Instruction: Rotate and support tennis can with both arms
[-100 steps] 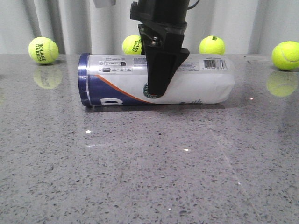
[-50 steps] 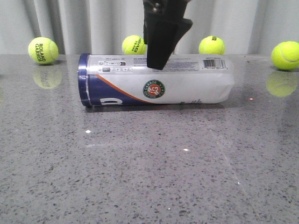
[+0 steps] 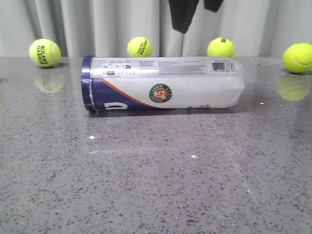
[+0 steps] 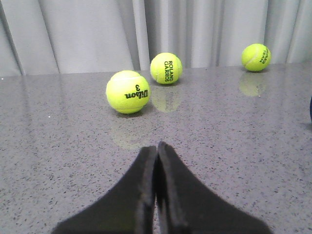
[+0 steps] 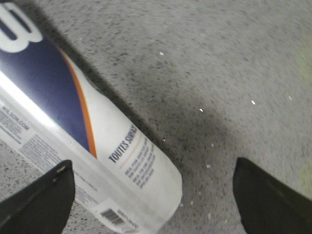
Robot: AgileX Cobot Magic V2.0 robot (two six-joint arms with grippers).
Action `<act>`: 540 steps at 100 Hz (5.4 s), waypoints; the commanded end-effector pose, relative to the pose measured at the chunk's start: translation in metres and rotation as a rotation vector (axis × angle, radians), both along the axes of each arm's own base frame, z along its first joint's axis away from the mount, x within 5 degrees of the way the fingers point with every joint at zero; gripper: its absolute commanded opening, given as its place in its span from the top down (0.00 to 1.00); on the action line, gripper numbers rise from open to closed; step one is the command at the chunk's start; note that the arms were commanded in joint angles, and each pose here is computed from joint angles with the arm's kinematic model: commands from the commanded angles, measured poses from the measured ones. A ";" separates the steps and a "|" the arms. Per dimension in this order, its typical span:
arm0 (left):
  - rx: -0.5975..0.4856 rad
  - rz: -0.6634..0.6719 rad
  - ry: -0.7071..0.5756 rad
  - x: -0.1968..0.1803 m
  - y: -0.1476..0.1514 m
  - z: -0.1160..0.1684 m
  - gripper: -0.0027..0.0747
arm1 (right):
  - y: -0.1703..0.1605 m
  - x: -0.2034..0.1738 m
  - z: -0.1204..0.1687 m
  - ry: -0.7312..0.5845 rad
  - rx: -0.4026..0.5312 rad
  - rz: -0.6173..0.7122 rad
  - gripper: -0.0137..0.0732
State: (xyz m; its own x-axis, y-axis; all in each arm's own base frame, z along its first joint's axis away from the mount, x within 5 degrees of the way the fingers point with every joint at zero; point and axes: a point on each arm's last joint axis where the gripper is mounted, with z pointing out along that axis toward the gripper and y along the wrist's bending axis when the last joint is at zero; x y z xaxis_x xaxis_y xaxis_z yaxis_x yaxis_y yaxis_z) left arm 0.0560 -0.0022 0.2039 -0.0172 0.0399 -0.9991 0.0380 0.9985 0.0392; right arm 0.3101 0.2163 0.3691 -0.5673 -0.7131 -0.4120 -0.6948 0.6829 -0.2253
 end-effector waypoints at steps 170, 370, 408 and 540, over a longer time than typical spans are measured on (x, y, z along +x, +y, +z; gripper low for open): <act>-0.016 0.002 -0.062 -0.001 0.000 -0.007 0.99 | -0.141 -0.184 0.013 -0.382 0.516 -0.240 0.92; -0.067 -0.004 -0.109 -0.003 0.000 0.030 0.99 | -0.233 -0.264 -0.069 -0.609 0.570 -0.539 0.92; -0.153 -0.039 0.142 0.021 -0.006 0.097 0.99 | -0.233 -0.264 -0.069 -0.609 0.570 -0.539 0.92; -0.463 -0.676 0.885 0.198 -0.093 0.088 0.33 | -0.233 -0.264 -0.069 -0.609 0.571 -0.538 0.92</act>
State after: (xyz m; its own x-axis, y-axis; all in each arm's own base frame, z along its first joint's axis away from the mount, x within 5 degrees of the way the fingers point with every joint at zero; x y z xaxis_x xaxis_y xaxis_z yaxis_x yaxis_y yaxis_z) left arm 0.2468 -0.0870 0.2786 -0.8186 -0.0472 -0.5724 0.3591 0.7357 -0.5742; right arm 0.0435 -0.0168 0.2872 -0.4120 -0.0097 -0.9111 -0.1250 0.9911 0.0460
